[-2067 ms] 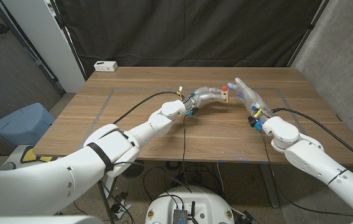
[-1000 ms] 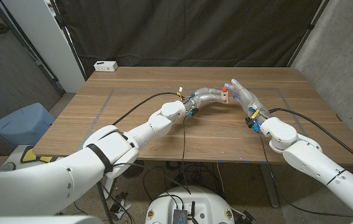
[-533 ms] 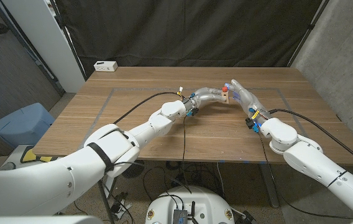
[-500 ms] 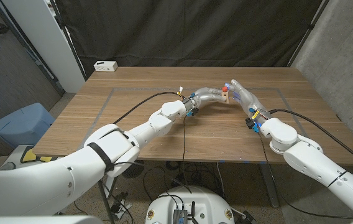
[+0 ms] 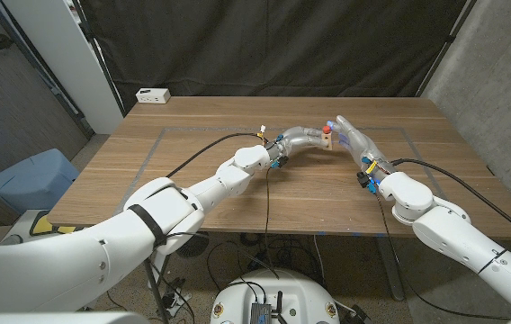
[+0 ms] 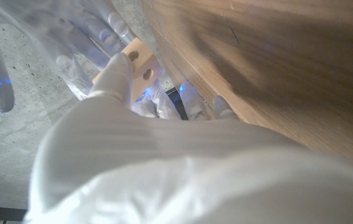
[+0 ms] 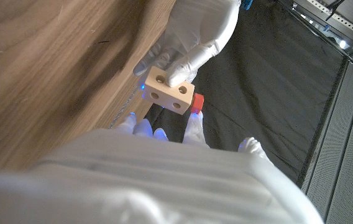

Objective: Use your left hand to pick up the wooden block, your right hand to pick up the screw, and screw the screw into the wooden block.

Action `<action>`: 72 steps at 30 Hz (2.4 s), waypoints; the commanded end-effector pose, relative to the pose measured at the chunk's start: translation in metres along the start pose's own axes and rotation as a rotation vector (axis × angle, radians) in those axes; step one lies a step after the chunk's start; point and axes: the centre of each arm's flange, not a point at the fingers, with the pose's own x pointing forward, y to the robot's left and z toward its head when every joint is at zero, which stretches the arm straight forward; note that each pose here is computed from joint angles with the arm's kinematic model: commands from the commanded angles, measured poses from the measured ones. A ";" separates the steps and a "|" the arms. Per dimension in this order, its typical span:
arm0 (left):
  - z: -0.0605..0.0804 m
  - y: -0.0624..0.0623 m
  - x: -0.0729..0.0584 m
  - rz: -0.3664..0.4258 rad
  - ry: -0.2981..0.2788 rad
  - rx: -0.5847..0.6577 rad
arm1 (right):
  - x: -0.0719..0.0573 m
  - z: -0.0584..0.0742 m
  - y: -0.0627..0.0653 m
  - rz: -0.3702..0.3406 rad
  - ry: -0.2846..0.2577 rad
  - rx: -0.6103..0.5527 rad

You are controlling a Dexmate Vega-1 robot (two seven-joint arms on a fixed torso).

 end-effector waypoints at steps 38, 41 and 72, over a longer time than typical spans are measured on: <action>-0.002 0.000 0.008 0.003 0.043 -0.023 | -0.009 0.006 0.015 0.031 0.006 -0.008; -0.002 0.000 0.009 0.004 0.044 -0.022 | -0.009 0.007 0.014 0.027 0.005 -0.010; 0.003 0.002 0.008 -0.009 0.030 0.000 | -0.009 0.006 -0.019 -0.061 0.000 -0.022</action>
